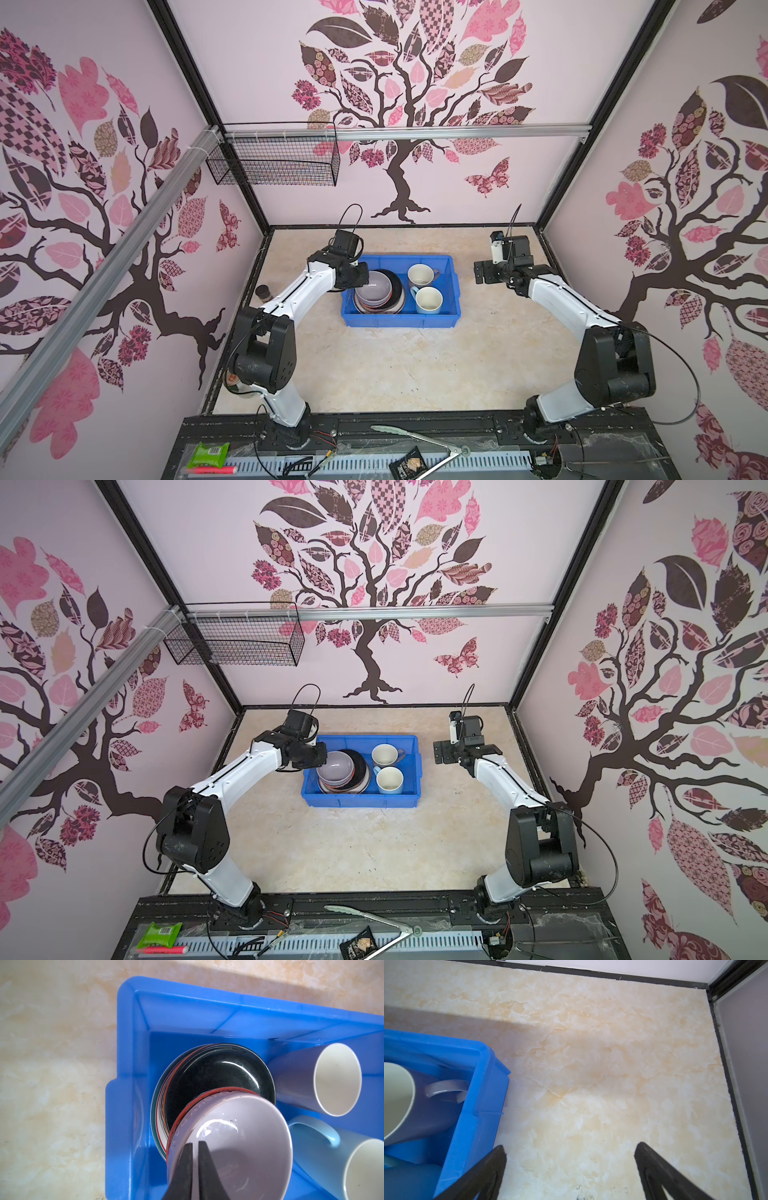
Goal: Place the mixed dishes into the plastic bin
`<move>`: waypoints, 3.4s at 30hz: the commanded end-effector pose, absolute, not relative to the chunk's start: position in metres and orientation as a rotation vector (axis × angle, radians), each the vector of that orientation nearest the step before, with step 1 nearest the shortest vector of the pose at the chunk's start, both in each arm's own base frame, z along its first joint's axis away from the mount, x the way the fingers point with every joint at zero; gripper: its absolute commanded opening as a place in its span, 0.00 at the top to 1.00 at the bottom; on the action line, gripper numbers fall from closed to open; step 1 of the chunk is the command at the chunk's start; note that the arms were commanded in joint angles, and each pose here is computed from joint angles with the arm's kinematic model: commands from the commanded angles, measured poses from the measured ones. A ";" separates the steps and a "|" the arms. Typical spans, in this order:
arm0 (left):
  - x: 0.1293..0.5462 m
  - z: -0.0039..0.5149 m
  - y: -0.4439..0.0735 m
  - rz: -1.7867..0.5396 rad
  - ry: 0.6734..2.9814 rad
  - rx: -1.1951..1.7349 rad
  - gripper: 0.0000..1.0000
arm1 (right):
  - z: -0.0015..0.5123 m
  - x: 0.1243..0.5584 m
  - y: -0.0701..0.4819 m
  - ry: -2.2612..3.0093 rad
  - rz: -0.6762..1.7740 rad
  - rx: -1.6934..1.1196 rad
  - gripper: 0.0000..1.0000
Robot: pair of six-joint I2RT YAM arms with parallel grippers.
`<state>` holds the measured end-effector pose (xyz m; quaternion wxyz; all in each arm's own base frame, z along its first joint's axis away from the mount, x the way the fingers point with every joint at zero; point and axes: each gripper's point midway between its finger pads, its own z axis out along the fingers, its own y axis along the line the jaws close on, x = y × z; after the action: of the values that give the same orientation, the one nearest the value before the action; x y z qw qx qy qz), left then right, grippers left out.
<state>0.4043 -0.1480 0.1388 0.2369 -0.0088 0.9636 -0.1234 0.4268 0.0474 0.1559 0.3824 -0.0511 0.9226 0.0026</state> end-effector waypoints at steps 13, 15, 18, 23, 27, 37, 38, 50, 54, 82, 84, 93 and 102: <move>0.391 0.155 -0.131 -0.258 2.598 -0.032 0.86 | 0.177 0.433 0.048 2.329 0.019 -0.124 0.00; 0.387 0.146 -0.133 -0.265 2.630 -0.020 0.86 | 0.176 0.433 0.049 2.335 0.023 -0.123 0.01; 0.384 0.136 -0.136 -0.281 2.664 -0.012 0.86 | 0.176 0.433 0.049 2.337 0.027 -0.122 0.00; 0.381 0.123 -0.137 -0.288 2.691 -0.016 0.88 | 0.176 0.433 0.050 2.341 0.032 -0.122 0.01; 0.380 0.116 -0.137 -0.287 2.707 -0.016 0.91 | 0.177 0.433 0.049 2.342 0.028 -0.122 0.00; 0.382 0.126 -0.135 -0.272 2.692 -0.025 0.85 | 0.180 0.433 0.047 2.338 0.008 -0.115 0.00; 0.383 0.132 -0.133 -0.265 2.677 -0.029 0.80 | 0.180 0.433 0.046 2.336 0.005 -0.115 0.01; 0.388 0.214 -0.076 -0.084 2.417 -0.128 0.01 | 0.168 0.432 0.046 2.346 0.009 -0.109 0.00; 0.383 0.211 -0.016 0.019 2.327 -0.262 0.01 | 0.165 0.435 0.037 2.301 -0.055 -0.088 0.00; 0.389 0.125 0.040 0.046 1.874 -0.211 0.01 | 0.119 0.399 0.045 1.905 0.063 -0.145 0.00; 0.393 0.119 0.041 0.057 1.872 -0.200 0.01 | 0.118 0.398 0.044 1.887 0.077 -0.143 0.01; 0.402 0.100 0.024 0.073 1.878 -0.111 0.01 | 0.110 0.395 0.029 1.863 0.136 -0.070 0.00; 0.403 0.099 0.024 0.066 1.890 -0.114 0.01 | 0.109 0.385 0.022 1.794 0.139 -0.036 0.01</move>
<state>0.4027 0.0234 0.0957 0.5775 -0.0524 0.8144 0.0247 0.3735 0.0199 0.0880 0.5916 -0.0179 0.8043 0.0526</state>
